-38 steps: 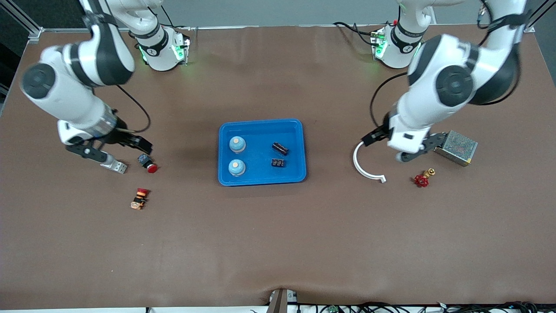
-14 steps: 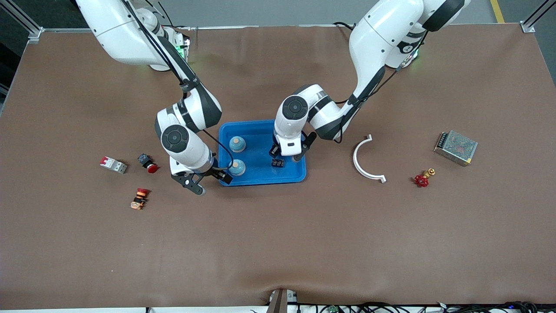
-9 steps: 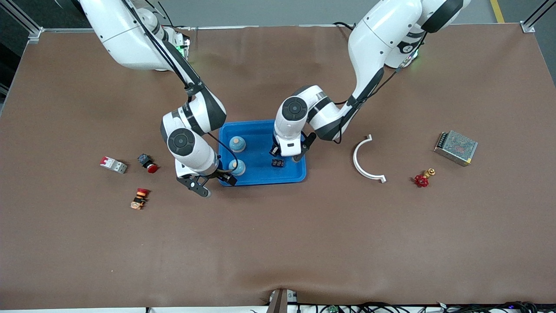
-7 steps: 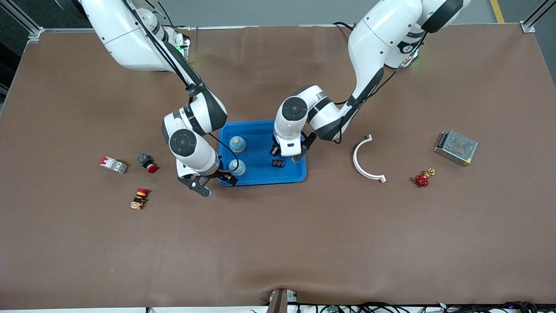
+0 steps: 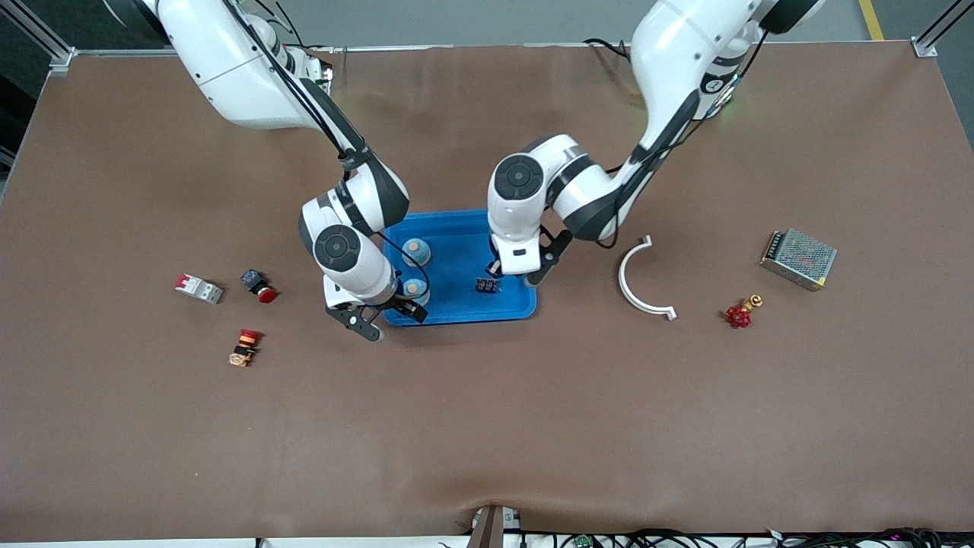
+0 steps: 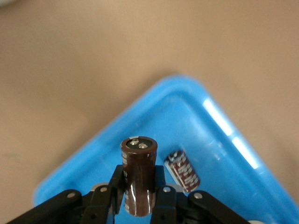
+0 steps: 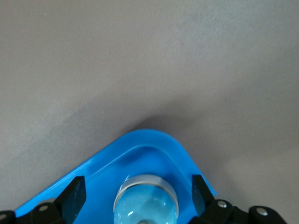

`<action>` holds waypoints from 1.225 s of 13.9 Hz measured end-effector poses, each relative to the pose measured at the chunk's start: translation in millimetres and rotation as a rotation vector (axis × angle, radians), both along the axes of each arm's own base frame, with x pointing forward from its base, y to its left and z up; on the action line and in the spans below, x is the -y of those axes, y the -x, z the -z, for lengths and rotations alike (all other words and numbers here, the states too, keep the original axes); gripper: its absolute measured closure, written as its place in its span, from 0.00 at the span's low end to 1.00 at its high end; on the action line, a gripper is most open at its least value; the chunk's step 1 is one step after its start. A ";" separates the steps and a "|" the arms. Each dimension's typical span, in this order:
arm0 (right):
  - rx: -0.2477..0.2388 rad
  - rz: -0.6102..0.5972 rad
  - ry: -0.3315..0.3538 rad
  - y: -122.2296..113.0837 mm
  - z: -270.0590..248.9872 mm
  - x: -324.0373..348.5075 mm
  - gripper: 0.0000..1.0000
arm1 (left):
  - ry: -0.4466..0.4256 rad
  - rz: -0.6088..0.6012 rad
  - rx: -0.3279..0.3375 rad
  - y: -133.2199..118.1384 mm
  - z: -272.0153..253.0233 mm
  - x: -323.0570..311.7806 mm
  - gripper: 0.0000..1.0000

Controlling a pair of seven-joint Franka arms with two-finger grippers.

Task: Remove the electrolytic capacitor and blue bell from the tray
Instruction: 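Carry the capacitor toward the white arc while the right gripper carries the bell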

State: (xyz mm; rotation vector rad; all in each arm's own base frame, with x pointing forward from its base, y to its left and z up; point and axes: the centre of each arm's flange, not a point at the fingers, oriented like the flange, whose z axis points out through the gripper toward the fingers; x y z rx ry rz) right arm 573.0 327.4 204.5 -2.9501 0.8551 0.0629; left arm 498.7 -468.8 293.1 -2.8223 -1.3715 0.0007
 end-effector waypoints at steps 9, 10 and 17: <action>-0.031 0.009 0.019 18.8 4.1 -25.1 0.00 | -0.198 0.083 -0.215 -54.8 -20.8 -196.2 0.70; -0.031 0.006 0.024 18.9 5.3 -24.2 0.00 | -0.202 0.073 -0.240 -56.0 -9.8 -215.2 0.70; -0.030 -0.006 0.045 19.9 11.5 -20.9 0.00 | -0.154 0.032 -0.250 -40.3 58.8 -266.8 0.70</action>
